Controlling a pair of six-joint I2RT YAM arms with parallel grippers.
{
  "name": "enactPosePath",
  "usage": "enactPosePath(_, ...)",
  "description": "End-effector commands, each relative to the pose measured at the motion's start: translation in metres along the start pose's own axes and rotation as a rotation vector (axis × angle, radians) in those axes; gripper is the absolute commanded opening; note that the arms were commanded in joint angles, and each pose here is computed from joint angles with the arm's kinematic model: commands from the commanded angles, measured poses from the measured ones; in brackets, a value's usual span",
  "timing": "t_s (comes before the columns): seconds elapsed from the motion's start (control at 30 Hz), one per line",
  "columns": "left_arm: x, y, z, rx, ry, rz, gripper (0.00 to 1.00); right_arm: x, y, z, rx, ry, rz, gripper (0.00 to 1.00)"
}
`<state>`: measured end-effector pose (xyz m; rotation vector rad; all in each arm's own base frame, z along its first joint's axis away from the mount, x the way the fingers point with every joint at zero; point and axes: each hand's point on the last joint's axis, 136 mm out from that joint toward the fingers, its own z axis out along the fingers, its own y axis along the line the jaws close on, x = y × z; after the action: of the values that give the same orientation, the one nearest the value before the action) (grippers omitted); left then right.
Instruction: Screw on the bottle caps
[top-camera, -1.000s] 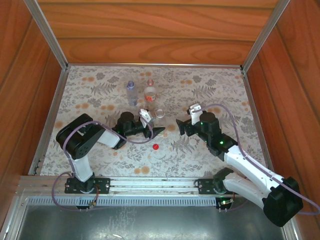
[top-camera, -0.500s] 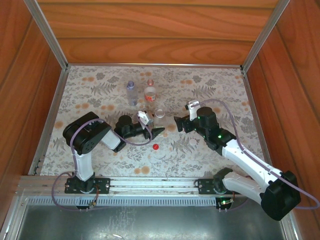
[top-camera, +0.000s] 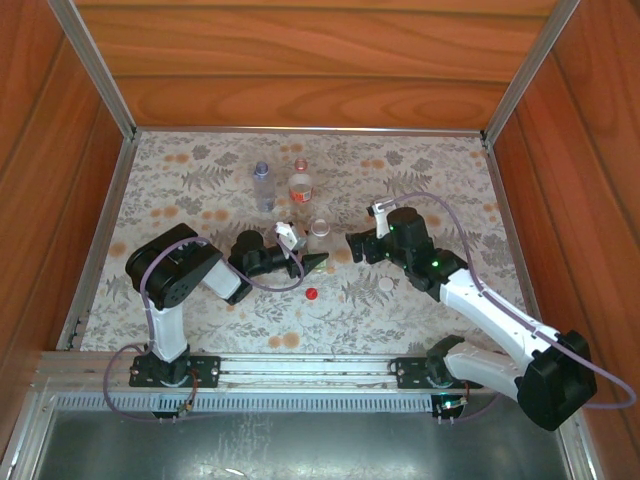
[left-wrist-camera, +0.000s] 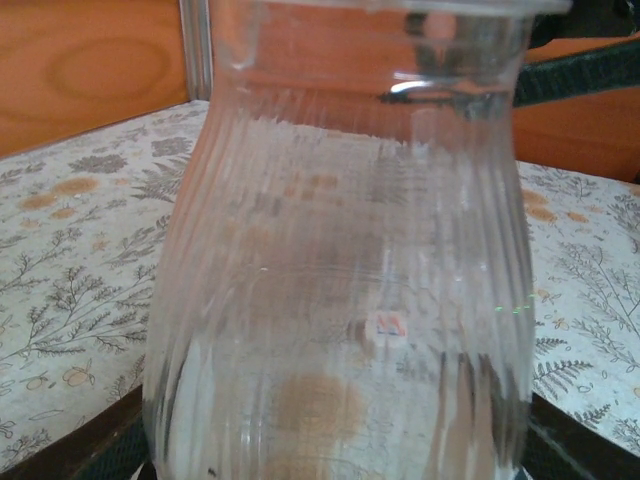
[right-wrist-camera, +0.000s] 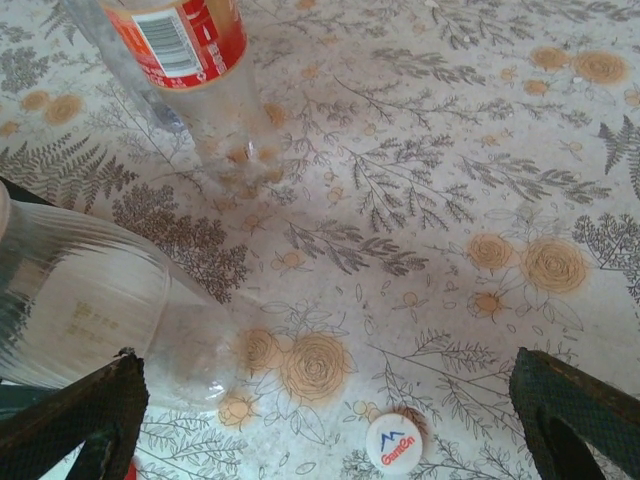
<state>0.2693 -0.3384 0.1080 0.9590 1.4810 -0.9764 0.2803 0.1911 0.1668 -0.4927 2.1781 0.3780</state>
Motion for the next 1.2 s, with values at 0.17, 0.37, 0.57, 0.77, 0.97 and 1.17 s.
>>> enactPosePath(0.17, -0.005, -0.007, -0.002, 0.038, -0.023, 0.02, 0.63, 0.035, -0.043, -0.007, 0.224, 0.138, 0.161, 1.0)
enactPosePath(0.37, -0.003, -0.007, -0.002, 0.036, -0.021, 0.021, 0.63, 0.107, -0.066, -0.016, 0.35, 0.394, 0.343, 0.93)
enactPosePath(0.57, 0.0, -0.006, -0.002, 0.035, -0.015, 0.016, 0.63, 0.155, -0.071, -0.011, 0.382, 0.586, 0.422, 0.81)
enactPosePath(0.77, 0.001, -0.005, -0.002, 0.031, -0.012, 0.011, 0.63, 0.163, -0.059, 0.002, 0.326, 0.691, 0.414, 0.73)
enactPosePath(0.97, 0.003, -0.004, -0.001, 0.028, -0.007, 0.005, 0.63, 0.168, -0.05, 0.011, 0.333, 0.74, 0.372, 0.69)
enactPosePath(1.17, 0.005, -0.004, -0.001, 0.03, -0.003, -0.001, 0.63, 0.165, -0.045, 0.014, 0.322, 0.723, 0.367, 0.64)
